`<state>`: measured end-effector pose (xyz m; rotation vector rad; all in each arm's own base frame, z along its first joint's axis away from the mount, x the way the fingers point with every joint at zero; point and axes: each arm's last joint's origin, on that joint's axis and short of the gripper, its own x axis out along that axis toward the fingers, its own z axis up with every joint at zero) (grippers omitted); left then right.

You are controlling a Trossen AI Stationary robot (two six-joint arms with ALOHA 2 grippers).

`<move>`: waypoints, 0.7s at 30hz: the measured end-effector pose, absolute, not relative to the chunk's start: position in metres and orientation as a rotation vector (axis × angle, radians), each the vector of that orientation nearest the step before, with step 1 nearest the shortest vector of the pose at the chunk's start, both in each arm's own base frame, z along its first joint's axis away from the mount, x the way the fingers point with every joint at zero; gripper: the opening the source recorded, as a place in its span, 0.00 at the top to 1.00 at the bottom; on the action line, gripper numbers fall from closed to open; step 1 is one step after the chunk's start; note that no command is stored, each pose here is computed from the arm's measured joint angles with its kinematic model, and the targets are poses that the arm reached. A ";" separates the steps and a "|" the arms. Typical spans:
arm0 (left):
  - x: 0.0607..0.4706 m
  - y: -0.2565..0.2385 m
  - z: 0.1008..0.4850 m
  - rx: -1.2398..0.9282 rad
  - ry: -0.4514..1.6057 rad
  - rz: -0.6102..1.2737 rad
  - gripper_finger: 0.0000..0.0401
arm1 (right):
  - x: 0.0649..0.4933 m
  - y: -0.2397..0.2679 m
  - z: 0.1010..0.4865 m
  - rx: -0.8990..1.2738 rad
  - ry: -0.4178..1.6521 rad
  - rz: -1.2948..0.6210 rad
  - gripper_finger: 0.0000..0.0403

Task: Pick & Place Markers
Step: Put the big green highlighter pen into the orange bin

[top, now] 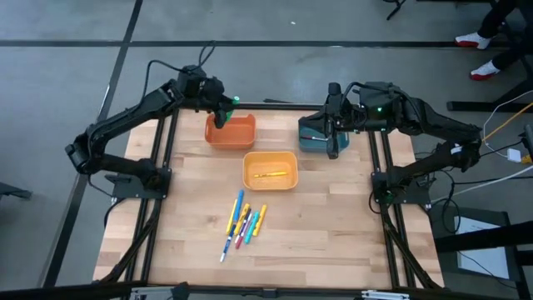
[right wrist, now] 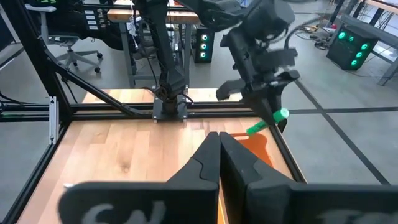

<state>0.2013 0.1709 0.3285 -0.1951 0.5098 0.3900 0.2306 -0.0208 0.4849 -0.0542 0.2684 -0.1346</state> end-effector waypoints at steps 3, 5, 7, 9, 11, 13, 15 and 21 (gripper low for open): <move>0.205 0.175 0.320 -0.186 0.559 0.379 0.83 | 0.231 -0.021 0.485 -0.054 0.268 -0.135 1.00; 0.208 0.177 0.313 -0.186 0.599 0.375 0.83 | 0.231 -0.021 0.485 -0.054 0.268 -0.135 1.00; 0.210 0.180 0.306 -0.185 0.636 0.373 0.83 | 0.231 -0.021 0.485 -0.054 0.268 -0.135 1.00; 0.213 0.182 0.300 -0.177 0.665 0.373 0.83 | 0.231 -0.021 0.485 -0.054 0.268 -0.135 1.00; 0.215 0.185 0.294 -0.167 0.704 0.376 0.83 | 0.231 -0.021 0.485 -0.052 0.269 -0.135 1.00; 0.217 0.187 0.287 -0.163 0.744 0.370 0.83 | 0.231 -0.021 0.484 -0.051 0.273 -0.135 1.00; 0.219 0.189 0.281 -0.168 0.776 0.363 0.83 | 0.230 -0.021 0.483 -0.050 0.283 -0.135 1.00; 0.224 0.195 0.259 -0.163 0.895 0.350 0.83 | 0.230 -0.021 0.481 -0.042 0.307 -0.135 1.00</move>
